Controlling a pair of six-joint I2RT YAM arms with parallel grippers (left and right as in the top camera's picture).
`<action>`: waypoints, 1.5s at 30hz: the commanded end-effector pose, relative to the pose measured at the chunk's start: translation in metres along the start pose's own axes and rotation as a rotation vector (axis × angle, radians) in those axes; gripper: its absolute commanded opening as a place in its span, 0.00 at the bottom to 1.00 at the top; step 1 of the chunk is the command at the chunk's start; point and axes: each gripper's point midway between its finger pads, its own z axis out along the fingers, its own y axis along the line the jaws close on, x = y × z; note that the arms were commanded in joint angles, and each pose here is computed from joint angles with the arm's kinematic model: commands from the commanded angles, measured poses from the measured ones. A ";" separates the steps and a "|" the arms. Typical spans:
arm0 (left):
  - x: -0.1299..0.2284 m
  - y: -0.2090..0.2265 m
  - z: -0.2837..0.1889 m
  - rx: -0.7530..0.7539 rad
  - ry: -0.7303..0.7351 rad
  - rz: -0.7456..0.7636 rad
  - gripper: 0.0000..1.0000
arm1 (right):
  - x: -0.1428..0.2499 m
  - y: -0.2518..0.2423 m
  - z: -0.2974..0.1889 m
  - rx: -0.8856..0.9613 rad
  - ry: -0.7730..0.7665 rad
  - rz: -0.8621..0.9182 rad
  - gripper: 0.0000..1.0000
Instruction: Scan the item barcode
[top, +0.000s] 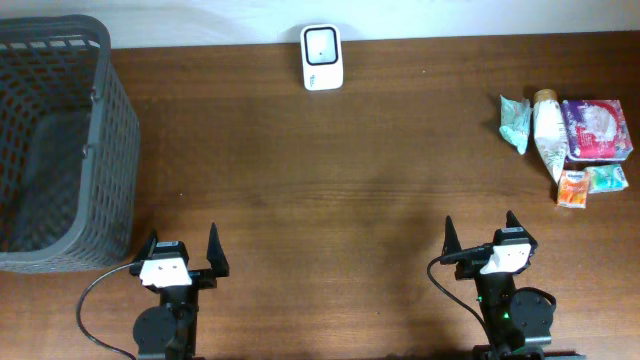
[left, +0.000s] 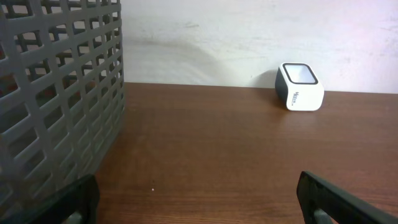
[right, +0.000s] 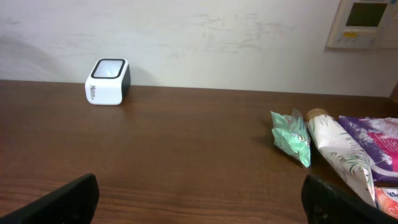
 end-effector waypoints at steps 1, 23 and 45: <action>0.001 0.000 0.000 0.005 -0.002 -0.003 0.99 | 0.003 -0.003 0.000 0.014 0.004 0.002 0.99; 0.001 0.000 0.000 0.005 -0.002 -0.003 0.99 | 0.003 -0.003 0.000 0.014 0.004 0.002 0.99; 0.001 0.000 0.000 0.005 -0.002 -0.003 0.99 | 0.003 -0.003 0.000 0.018 0.004 0.017 0.98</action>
